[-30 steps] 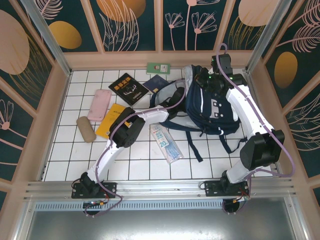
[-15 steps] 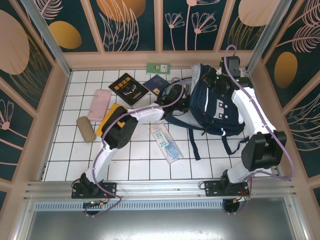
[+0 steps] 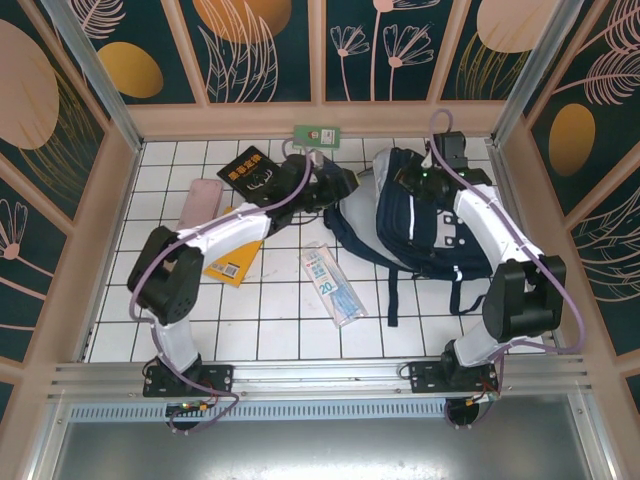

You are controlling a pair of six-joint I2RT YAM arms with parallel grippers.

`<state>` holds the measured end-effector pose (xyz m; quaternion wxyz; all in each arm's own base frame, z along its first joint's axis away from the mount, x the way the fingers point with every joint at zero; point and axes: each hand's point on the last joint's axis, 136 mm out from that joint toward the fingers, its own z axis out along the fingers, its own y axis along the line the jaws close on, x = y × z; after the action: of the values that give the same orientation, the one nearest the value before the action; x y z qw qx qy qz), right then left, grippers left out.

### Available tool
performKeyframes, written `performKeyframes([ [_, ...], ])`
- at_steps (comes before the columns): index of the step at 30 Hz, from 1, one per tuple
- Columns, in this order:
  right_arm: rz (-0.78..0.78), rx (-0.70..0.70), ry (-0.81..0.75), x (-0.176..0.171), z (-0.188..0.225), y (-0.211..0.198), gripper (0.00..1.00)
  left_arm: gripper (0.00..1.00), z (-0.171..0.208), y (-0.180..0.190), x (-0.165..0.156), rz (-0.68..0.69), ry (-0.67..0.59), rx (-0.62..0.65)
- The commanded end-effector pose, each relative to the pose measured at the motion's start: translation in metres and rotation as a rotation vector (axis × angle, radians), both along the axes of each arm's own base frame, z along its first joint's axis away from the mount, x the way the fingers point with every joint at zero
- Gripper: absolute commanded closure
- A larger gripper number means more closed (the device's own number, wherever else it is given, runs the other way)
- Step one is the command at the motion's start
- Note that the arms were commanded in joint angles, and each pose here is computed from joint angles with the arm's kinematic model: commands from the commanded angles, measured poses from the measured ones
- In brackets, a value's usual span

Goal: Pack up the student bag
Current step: Close the student bag at the middle-right of the table.

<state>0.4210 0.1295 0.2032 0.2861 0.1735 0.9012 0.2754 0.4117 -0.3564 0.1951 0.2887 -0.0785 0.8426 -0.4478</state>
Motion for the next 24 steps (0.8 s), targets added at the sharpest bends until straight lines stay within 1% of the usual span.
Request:
performKeyframes([
  [1, 0.057, -0.044, -0.048, 0.005, -0.003, 0.018, 1.00, 0.13, -0.012, 0.040, -0.006, 0.041, -0.014, 0.136],
  [2, 0.066, -0.058, -0.042, 0.004, -0.007, 0.021, 0.99, 0.13, -0.018, 0.050, -0.007, 0.054, -0.004, 0.167],
  [3, 0.074, -0.075, -0.037, 0.004, -0.010, 0.025, 0.93, 0.12, -0.011, 0.061, -0.009, 0.069, -0.023, 0.183],
  [6, 0.087, -0.125, -0.035, 0.002, -0.016, 0.033, 0.66, 0.07, -0.020, 0.097, -0.012, 0.131, -0.013, 0.263],
  [7, 0.081, -0.146, -0.043, 0.002, -0.015, 0.034, 0.59, 0.06, -0.024, 0.111, -0.013, 0.153, -0.004, 0.285],
  [10, 0.052, -0.169, -0.081, 0.003, -0.007, 0.035, 0.48, 0.05, -0.040, 0.152, -0.018, 0.202, 0.039, 0.323],
  [14, 0.054, -0.125, -0.136, 0.002, 0.004, 0.048, 0.43, 0.04, -0.062, 0.206, -0.032, 0.273, 0.096, 0.384],
  [19, 0.161, -0.079, -0.162, -0.007, 0.002, 0.100, 0.41, 0.03, -0.095, 0.270, -0.054, 0.351, 0.182, 0.495],
  [22, 0.228, -0.065, -0.152, -0.015, -0.008, 0.135, 0.40, 0.02, -0.116, 0.296, -0.066, 0.393, 0.243, 0.553],
  [24, 0.264, -0.049, -0.133, -0.021, -0.018, 0.157, 0.40, 0.02, -0.132, 0.301, -0.073, 0.397, 0.289, 0.568],
])
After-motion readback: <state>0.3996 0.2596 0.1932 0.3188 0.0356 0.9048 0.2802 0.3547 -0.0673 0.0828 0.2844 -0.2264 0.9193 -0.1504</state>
